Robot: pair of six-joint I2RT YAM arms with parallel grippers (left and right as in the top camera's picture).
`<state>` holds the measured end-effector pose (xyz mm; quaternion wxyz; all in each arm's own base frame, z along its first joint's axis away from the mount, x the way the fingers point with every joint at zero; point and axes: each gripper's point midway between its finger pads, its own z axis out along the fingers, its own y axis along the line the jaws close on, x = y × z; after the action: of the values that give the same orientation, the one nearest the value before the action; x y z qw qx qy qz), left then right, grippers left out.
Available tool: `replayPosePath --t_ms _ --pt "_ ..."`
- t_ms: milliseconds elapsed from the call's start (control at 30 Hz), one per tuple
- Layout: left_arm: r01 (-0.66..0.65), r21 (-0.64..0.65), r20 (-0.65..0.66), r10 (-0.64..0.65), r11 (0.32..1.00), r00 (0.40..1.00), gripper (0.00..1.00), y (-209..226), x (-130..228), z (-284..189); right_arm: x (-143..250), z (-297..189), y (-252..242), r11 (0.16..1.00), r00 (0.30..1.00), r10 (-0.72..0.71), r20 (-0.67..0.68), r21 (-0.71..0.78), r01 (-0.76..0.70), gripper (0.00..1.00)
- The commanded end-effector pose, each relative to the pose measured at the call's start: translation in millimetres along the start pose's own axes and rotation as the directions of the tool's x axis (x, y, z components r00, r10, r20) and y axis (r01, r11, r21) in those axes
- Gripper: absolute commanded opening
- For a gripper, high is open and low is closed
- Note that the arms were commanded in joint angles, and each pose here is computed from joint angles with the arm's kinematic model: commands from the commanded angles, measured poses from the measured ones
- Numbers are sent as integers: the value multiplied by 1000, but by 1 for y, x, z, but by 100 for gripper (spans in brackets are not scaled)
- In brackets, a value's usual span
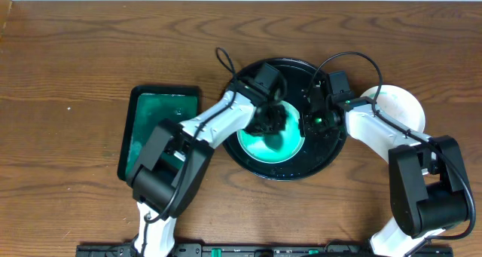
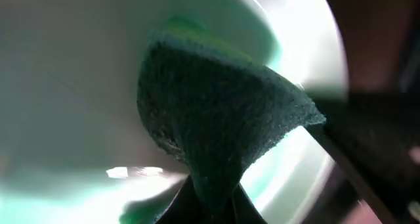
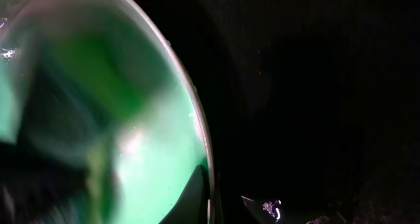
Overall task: Clean dirty plates on tray and stack at the side
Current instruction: 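Scrub the pale green plate with the sponge while the right gripper holds it, then return the sponge to the black dish with the left gripper, then lift the pale green plate with the right gripper and tilt it over the dish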
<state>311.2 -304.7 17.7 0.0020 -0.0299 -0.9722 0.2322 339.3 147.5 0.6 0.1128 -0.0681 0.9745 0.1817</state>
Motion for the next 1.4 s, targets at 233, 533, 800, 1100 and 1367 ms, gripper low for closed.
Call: replayPosePath --t_ms 233,533,800,1100,1367 --pt "137 -263 -95 -167 955 981 7 63 36 -6 30 18 -22 996 996 23 -90 93 -14 1" --pt "141 -238 129 -113 961 985 7 62 8 -105 31 18 -22 995 995 25 -95 94 -16 1" --pt "355 -368 515 -129 859 847 7 133 -3 -252 31 17 -28 990 994 63 -89 131 -51 1" --pt "639 -465 520 -395 613 757 7 258 30 -254 26 18 -27 993 997 -1 -75 122 10 1" --pt "693 -419 396 -568 587 721 7 297 44 -193 29 23 -14 990 994 -72 -88 112 82 10"
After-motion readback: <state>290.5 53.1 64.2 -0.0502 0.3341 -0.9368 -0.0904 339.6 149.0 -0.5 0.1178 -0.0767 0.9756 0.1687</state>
